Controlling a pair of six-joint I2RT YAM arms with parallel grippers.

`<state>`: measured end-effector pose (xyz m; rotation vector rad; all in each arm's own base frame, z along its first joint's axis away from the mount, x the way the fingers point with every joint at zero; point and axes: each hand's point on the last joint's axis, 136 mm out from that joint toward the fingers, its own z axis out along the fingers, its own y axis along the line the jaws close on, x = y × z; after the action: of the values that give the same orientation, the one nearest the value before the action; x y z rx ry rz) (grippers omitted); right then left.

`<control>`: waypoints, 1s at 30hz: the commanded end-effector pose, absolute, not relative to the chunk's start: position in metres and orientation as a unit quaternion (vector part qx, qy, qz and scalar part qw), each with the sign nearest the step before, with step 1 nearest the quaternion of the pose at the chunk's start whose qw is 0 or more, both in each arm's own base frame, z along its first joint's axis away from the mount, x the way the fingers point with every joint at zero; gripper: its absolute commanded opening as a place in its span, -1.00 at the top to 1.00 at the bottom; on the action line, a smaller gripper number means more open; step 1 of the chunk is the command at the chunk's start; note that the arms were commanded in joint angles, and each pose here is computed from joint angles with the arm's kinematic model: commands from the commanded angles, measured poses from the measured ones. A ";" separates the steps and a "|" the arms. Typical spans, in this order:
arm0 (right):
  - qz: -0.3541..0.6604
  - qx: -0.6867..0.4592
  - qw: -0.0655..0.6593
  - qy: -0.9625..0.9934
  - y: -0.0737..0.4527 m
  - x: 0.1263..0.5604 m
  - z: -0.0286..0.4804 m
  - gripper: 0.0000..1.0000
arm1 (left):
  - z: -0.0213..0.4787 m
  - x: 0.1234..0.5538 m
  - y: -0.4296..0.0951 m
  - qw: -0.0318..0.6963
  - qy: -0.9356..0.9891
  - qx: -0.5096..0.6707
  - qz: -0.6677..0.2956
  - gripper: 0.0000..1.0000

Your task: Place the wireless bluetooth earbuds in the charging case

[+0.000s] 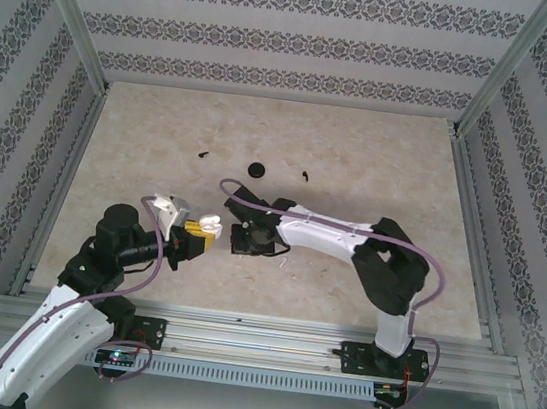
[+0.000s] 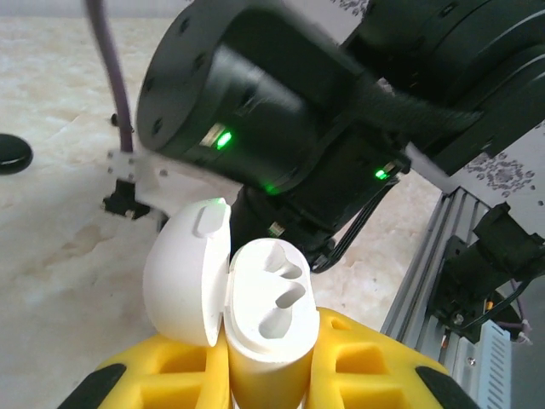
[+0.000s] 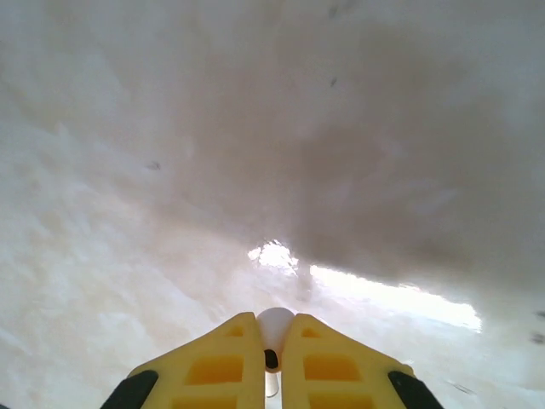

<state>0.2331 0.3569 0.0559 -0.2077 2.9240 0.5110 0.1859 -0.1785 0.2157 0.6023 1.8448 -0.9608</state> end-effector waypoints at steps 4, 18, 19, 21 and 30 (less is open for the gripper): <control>0.193 -0.031 0.221 0.956 0.326 0.260 0.126 0.91 | 0.257 0.191 -0.195 0.521 0.681 0.289 -0.425 0.81; 0.358 -0.059 0.402 0.840 0.303 0.247 0.279 0.93 | 0.295 0.234 -0.225 0.560 0.642 0.321 -0.413 0.85; 0.369 -0.062 0.410 0.832 0.302 0.245 0.287 0.93 | 0.297 0.236 -0.227 0.565 0.640 0.324 -0.409 0.85; 0.388 -0.065 0.423 0.816 0.302 0.241 0.302 0.94 | 0.298 0.237 -0.234 0.570 0.635 0.334 -0.400 0.85; 0.434 -0.096 0.451 0.774 0.313 0.226 0.337 0.96 | 0.303 0.244 -0.252 0.587 0.619 0.346 -0.391 0.85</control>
<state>0.2309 0.3075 0.3224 -0.1928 1.9823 1.0343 0.2410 -0.2472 0.2680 0.7971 1.5815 -0.9528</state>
